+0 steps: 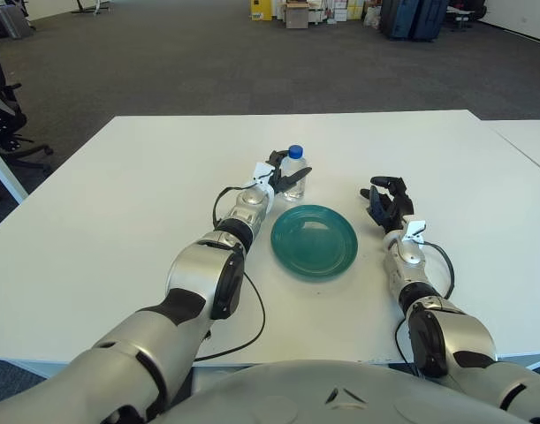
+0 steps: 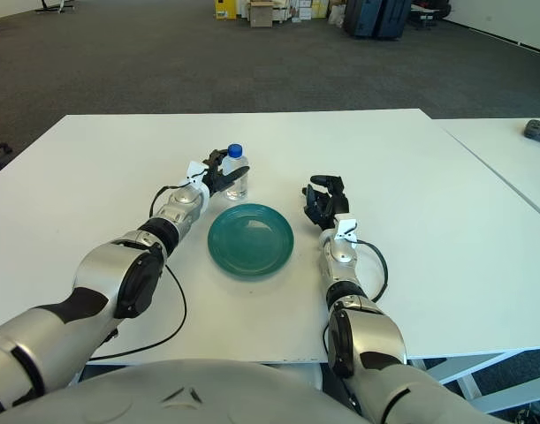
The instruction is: Put the bottle into the plate.
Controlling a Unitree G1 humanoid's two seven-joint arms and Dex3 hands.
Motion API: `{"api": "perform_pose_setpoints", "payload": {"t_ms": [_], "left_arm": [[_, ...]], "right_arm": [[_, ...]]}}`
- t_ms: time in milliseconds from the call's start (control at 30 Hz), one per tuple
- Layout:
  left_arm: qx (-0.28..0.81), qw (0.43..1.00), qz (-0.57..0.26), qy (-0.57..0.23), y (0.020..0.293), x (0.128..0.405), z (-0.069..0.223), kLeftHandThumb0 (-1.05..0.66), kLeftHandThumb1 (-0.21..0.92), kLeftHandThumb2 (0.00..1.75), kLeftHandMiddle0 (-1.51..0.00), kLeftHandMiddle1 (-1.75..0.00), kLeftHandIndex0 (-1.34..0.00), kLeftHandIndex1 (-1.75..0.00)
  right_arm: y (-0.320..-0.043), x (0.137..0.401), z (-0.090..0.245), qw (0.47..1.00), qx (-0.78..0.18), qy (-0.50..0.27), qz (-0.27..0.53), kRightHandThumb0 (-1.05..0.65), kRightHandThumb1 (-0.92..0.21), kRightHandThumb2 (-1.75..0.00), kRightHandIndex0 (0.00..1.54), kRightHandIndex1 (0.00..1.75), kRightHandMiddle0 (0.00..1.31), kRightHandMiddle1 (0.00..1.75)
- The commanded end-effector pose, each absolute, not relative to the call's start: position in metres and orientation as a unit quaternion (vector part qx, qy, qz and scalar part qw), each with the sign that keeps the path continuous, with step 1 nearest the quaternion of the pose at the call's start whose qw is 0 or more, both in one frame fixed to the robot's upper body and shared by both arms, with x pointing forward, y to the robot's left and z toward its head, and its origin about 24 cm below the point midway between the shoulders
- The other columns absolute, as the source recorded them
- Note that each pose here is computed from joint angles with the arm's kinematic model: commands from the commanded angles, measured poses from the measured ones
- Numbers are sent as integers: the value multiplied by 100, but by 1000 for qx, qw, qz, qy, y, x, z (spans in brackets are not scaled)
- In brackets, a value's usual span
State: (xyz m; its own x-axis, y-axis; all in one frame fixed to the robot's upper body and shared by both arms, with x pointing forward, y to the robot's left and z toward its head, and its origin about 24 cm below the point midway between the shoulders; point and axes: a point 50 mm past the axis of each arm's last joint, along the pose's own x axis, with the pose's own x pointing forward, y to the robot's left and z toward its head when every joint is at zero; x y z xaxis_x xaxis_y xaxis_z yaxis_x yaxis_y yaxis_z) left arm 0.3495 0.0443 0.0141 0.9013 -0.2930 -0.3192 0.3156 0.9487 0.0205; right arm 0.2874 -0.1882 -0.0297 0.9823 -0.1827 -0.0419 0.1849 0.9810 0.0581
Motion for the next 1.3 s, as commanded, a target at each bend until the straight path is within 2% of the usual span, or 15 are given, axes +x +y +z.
{"api": "perform_pose_setpoints", "payload": {"t_ms": [0, 333, 433, 533, 633, 733, 767, 800, 833, 1000, 1133, 1200, 1267], "left_arm": [[46, 974, -164, 151, 32, 353, 24, -88, 92, 2, -15, -64, 0, -105], [82, 969, -180, 150, 21, 350, 24, -88, 90, 1, -5, -103, 0, -132], [93, 967, -183, 148, 19, 349, 24, -87, 89, 1, -4, -118, 0, -142], [105, 966, -186, 144, 17, 348, 23, -87, 90, 1, -7, -143, 0, -152], [113, 966, -187, 139, 16, 347, 23, -86, 89, 1, -21, -166, 0, -166], [127, 966, -185, 130, 14, 347, 24, -84, 89, 0, -37, -172, -4, -172], [135, 966, -182, 126, 14, 347, 24, -82, 88, 0, -45, -172, -11, -172], [141, 966, -180, 124, 13, 346, 25, -75, 87, 0, -59, -173, -27, -173], [144, 966, -179, 122, 13, 346, 25, -70, 86, 0, -68, -174, -38, -174], [155, 965, -165, 130, 12, 346, 24, -45, 87, 2, -96, -174, -66, -174], [163, 968, -152, 119, 10, 348, 29, -25, 52, 80, -114, -175, -84, -175], [163, 969, -147, 112, 10, 349, 31, -20, 45, 96, -117, -175, -88, -175], [165, 970, -143, 109, 11, 349, 31, -14, 40, 108, -119, -175, -91, -175]], "right_arm": [[-191, 276, -44, 992, 47, 54, -105, -34, -92, -50, 39, 97, 21, 172], [-193, 274, -45, 991, 56, 53, -106, -35, -92, -49, 36, 96, 22, 171], [-193, 274, -45, 992, 52, 51, -105, -35, -92, -49, 36, 95, 22, 172], [-193, 273, -45, 992, 43, 51, -107, -35, -92, -51, 36, 94, 20, 173], [-194, 273, -45, 992, 37, 52, -109, -35, -92, -52, 36, 94, 19, 174], [-194, 273, -45, 992, 35, 52, -112, -35, -92, -52, 37, 94, 19, 175], [-194, 273, -45, 991, 35, 53, -115, -35, -92, -52, 38, 94, 19, 175], [-194, 273, -45, 991, 35, 54, -116, -35, -92, -52, 40, 94, 19, 175], [-195, 273, -45, 991, 35, 54, -117, -35, -92, -52, 41, 95, 19, 175], [-200, 272, -49, 990, 36, 75, -117, -35, -92, -53, 45, 95, 18, 175], [-202, 273, -51, 989, 48, 90, -107, -35, -92, -53, 50, 92, 19, 175], [-203, 273, -51, 989, 55, 92, -101, -50, -92, -70, 50, 92, 21, 151], [-203, 273, -51, 989, 60, 94, -96, -61, -92, -81, 51, 92, 24, 135]]}}
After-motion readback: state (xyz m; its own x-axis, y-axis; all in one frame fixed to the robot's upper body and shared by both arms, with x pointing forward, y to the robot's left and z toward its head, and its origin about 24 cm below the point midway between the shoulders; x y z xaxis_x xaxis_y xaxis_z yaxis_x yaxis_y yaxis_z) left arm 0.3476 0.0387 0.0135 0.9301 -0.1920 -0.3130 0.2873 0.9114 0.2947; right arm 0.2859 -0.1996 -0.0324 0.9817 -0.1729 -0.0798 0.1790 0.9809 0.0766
